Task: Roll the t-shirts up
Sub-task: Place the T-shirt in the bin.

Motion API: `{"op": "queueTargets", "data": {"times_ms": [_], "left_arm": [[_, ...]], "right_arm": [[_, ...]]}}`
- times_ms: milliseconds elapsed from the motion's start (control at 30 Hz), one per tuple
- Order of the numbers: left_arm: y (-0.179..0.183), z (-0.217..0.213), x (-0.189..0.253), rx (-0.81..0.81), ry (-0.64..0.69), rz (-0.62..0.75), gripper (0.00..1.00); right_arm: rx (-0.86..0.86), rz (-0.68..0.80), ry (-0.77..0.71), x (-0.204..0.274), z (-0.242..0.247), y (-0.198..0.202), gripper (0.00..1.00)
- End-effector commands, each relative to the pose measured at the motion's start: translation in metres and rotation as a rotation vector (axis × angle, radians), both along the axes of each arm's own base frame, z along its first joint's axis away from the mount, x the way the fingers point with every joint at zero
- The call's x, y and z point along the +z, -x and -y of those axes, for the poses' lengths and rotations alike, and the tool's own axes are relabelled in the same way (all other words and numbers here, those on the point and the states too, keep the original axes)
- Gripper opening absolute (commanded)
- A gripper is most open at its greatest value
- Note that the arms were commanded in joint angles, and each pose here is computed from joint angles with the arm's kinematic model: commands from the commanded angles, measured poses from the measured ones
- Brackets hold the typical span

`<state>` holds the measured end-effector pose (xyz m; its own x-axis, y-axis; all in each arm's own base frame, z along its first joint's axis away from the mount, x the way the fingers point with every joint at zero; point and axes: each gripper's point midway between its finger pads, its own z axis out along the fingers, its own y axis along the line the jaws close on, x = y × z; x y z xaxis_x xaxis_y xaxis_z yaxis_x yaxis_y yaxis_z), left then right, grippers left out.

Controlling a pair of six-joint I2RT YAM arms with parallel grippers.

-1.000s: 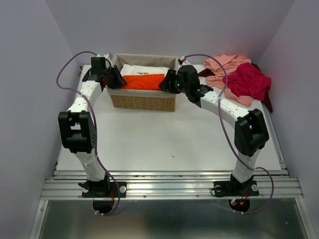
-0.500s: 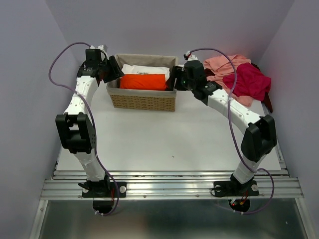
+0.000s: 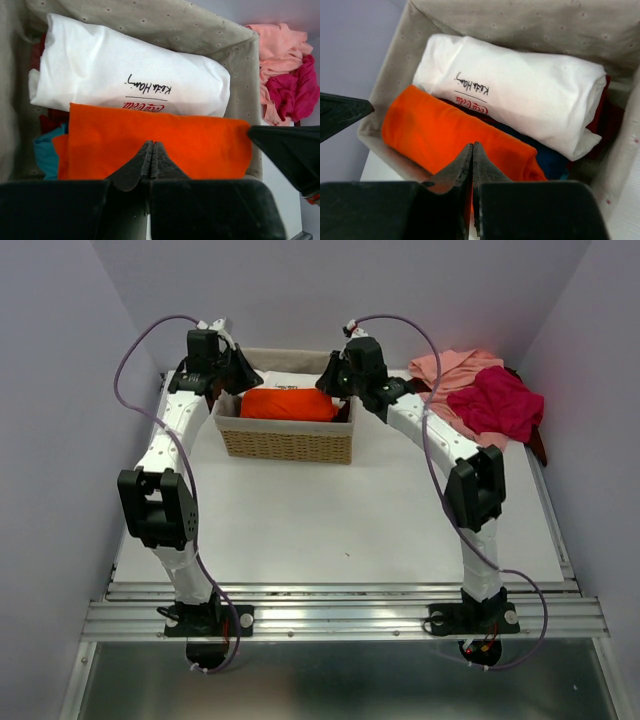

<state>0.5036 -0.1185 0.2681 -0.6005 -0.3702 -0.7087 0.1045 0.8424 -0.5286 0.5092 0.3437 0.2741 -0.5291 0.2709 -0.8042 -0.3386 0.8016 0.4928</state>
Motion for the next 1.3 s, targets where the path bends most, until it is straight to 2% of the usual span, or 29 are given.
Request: {"op": "queueTargets", "data": {"times_ms": [0,200,267,400,533,900,1067,1200,1267], "left_arm": [[-0.017,0.017,-0.007,-0.017,0.038,0.016,0.07],[-0.025,0.020,-0.053,-0.021,0.024,-0.076,0.05],[-0.023,0.021,-0.066,-0.025,0.016,-0.103,0.01],[-0.018,0.020,-0.068,-0.024,0.001,-0.112,0.01],[-0.014,0.015,-0.048,-0.010,-0.022,-0.079,0.01],[0.009,0.014,0.034,-0.024,0.003,0.075,0.01],[0.013,0.017,0.039,-0.039,0.015,0.081,0.02],[0.011,0.025,0.022,-0.058,0.027,0.052,0.02],[0.008,0.026,0.008,-0.052,0.029,0.029,0.02]], "right_arm": [[0.061,-0.096,-0.030,-0.029,-0.019,-0.003,0.06],[-0.072,-0.212,0.059,-0.099,0.002,-0.006,0.06],[-0.081,-0.239,0.071,-0.111,0.005,-0.003,0.06],[-0.075,-0.275,0.078,-0.124,0.007,0.006,0.06],[-0.071,-0.247,0.060,-0.106,0.009,0.009,0.05],[-0.027,-0.102,-0.043,-0.014,0.009,0.022,0.06],[-0.009,-0.089,-0.054,-0.006,0.007,0.023,0.09],[0.081,-0.096,-0.095,-0.001,-0.017,0.025,0.09],[0.122,-0.122,-0.093,-0.015,-0.031,0.023,0.09]]}}
